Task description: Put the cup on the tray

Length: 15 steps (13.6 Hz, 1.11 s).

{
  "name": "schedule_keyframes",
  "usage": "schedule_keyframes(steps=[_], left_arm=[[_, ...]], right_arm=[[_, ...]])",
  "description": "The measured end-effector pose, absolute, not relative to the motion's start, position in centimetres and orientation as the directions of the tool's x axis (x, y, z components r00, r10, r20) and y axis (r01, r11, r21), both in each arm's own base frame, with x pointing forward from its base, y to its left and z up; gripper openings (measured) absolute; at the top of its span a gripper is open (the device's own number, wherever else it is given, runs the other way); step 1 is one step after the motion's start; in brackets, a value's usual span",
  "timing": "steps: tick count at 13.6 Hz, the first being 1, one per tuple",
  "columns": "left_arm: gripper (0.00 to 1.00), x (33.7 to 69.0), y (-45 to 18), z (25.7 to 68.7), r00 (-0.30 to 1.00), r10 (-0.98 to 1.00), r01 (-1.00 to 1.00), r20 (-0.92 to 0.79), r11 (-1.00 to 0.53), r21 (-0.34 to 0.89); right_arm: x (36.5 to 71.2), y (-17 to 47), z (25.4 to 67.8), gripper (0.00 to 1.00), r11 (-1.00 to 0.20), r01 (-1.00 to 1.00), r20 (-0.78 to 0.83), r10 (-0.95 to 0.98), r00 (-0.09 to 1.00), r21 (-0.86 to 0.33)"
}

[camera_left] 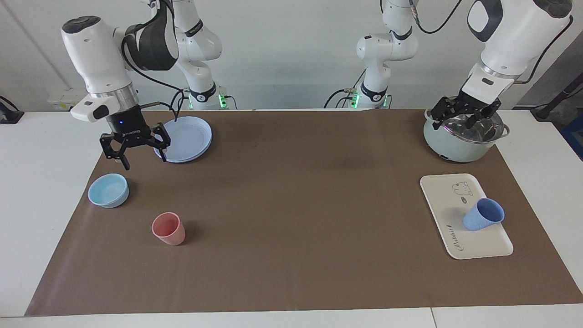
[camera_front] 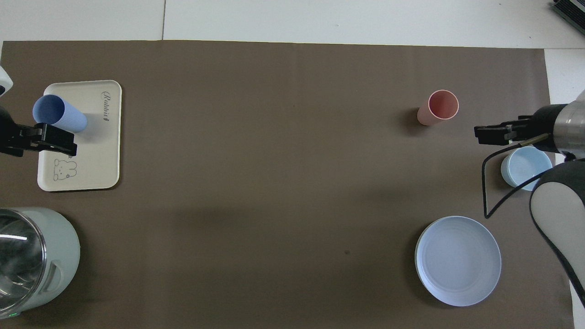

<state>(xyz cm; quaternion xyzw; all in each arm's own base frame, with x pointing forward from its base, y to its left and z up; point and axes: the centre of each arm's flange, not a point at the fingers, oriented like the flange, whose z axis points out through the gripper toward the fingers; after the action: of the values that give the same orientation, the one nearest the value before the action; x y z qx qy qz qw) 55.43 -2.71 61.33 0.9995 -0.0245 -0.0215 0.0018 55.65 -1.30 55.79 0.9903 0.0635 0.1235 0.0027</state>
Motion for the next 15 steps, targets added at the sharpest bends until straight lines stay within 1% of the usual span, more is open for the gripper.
schedule_keyframes(steps=[3,6,7,11,15], left_arm=[[1.00,55.4,-2.7,61.3,0.998,-0.049,-0.049,-0.043,-0.999,0.005],[1.00,55.4,-2.7,61.3,0.998,-0.049,-0.049,-0.043,-0.999,0.005],[1.00,55.4,-2.6,61.3,0.998,-0.049,-0.049,-0.043,-0.999,0.005],[1.00,55.4,-2.6,61.3,0.998,-0.048,-0.048,-0.044,-0.999,0.005],[1.00,55.4,-2.5,61.3,0.998,-0.046,-0.046,-0.044,-0.999,0.005]], right_arm=[[54.2,-1.4,60.5,1.00,-0.998,-0.050,0.129,-0.046,0.991,0.033],[52.8,-2.4,63.5,1.00,-0.994,-0.105,0.030,-0.104,0.994,0.037],[53.0,-2.8,63.8,1.00,-0.993,-0.114,0.024,-0.113,0.993,0.038],[53.8,-3.3,62.3,1.00,-0.992,-0.121,-0.002,-0.121,0.993,0.040],[53.9,-2.7,62.4,1.00,-0.993,-0.110,0.000,-0.110,0.994,0.040]])
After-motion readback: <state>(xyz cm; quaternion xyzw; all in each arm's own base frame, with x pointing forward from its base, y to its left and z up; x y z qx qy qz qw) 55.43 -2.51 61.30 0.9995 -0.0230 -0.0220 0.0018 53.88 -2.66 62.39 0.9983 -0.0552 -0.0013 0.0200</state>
